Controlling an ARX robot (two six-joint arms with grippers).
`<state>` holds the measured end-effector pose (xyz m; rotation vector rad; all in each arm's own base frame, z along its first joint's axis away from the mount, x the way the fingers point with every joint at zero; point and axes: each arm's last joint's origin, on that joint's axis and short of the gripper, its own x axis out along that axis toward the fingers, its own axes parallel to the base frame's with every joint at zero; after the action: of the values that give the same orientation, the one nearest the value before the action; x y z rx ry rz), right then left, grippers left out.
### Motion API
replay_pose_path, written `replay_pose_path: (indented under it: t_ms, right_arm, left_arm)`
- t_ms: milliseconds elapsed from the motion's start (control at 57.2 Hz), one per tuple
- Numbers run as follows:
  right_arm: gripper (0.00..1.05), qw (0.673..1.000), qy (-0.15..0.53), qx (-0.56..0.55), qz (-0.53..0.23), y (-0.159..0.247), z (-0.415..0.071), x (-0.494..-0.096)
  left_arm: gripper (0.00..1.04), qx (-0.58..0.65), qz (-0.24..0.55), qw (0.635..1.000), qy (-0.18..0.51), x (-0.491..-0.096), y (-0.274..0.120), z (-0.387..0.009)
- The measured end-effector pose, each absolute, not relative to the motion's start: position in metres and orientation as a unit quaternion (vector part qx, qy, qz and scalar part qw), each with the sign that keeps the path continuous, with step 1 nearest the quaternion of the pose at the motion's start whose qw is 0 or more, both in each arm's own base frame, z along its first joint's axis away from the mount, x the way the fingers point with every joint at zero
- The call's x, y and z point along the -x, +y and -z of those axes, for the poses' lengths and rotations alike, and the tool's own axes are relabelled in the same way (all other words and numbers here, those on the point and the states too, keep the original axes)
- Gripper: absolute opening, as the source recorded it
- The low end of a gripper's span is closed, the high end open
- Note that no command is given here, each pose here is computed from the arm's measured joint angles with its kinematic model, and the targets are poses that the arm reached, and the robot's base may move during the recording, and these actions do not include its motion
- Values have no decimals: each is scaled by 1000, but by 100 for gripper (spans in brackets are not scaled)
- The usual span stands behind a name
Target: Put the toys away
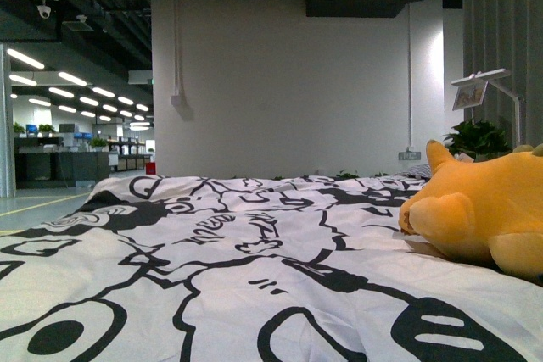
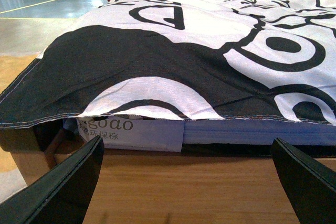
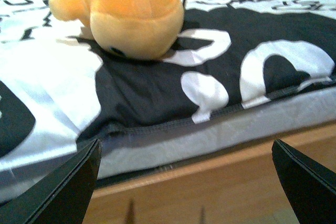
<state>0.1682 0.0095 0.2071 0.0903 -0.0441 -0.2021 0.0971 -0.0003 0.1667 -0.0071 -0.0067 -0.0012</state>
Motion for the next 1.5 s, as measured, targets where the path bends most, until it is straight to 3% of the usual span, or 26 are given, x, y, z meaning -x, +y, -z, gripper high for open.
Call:
replay_pose_path:
  t_ms: [699, 1048, 1503]
  right_arm:
    - [98, 986, -139, 6, 88, 47, -260, -269]
    - [98, 978, -131, 56, 150, 48, -264, -304]
    - [98, 973, -38, 94, 205, 29, -258, -335]
  left_arm:
    - [98, 4, 1, 1000, -3, -97, 0, -167]
    - [98, 4, 1, 1000, -3, -97, 0, -167]
    - [98, 4, 1, 1000, -3, -97, 0, -167]
